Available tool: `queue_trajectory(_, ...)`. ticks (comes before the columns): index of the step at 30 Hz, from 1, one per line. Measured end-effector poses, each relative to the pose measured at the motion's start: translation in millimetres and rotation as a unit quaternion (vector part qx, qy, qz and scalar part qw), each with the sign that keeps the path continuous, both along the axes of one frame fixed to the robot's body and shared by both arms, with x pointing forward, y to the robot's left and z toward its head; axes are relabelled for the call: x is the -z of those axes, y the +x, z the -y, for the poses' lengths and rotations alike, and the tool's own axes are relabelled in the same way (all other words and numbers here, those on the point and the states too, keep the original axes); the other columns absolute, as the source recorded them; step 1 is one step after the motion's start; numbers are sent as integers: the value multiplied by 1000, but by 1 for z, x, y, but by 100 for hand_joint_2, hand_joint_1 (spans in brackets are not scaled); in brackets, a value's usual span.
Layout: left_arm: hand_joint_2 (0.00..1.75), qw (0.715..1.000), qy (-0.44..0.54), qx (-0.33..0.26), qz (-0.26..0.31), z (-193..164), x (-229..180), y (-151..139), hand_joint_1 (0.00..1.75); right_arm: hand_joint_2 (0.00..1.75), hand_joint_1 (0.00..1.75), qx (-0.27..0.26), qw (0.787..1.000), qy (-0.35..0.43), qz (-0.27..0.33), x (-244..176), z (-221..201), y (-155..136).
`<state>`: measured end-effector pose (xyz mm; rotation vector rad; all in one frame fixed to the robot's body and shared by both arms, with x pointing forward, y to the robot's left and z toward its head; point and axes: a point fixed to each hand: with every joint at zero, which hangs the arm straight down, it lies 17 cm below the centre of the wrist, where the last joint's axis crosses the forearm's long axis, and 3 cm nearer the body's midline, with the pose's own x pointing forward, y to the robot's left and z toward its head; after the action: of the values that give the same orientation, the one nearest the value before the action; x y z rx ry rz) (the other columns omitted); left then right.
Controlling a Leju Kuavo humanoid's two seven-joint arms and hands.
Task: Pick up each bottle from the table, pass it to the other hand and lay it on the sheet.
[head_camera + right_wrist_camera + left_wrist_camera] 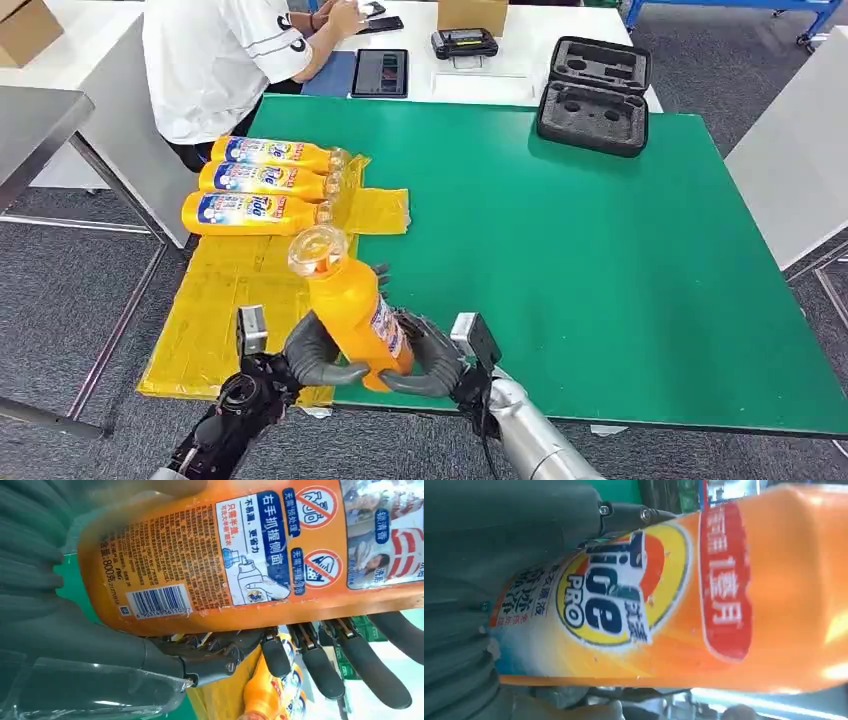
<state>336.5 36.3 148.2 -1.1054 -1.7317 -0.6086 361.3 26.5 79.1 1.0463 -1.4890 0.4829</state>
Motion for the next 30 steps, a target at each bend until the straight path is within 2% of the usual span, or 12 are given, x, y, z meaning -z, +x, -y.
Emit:
queue_trajectory(8,175,997,-48,39,-38,-14,-4,-7,0,175,175,-19,1000,-15,5,5,-7,-8)
queue_trajectory(13,175,995,-70,62,-41,-17,-13,-11,0,175,175,-26,999,-25,4,11,-8,-13)
queue_trajectory(26,175,997,-39,49,-37,-10,-8,-3,2,175,175,-19,999,-32,-3,19,0,-11)
queue_trajectory(27,175,997,-38,49,-37,-10,-7,-3,28,175,175,-19,999,-32,-3,19,0,-11)
queue_trajectory(28,175,997,-37,48,-36,-10,-7,-3,73,175,175,-19,999,-32,-4,19,0,-11)
queue_trajectory(29,175,998,-33,46,-35,-9,-6,-2,73,175,175,-18,999,-32,-4,19,0,-11)
queue_trajectory(30,175,998,-27,41,-35,-8,-4,-1,131,175,175,-17,999,-32,-4,19,1,-10)
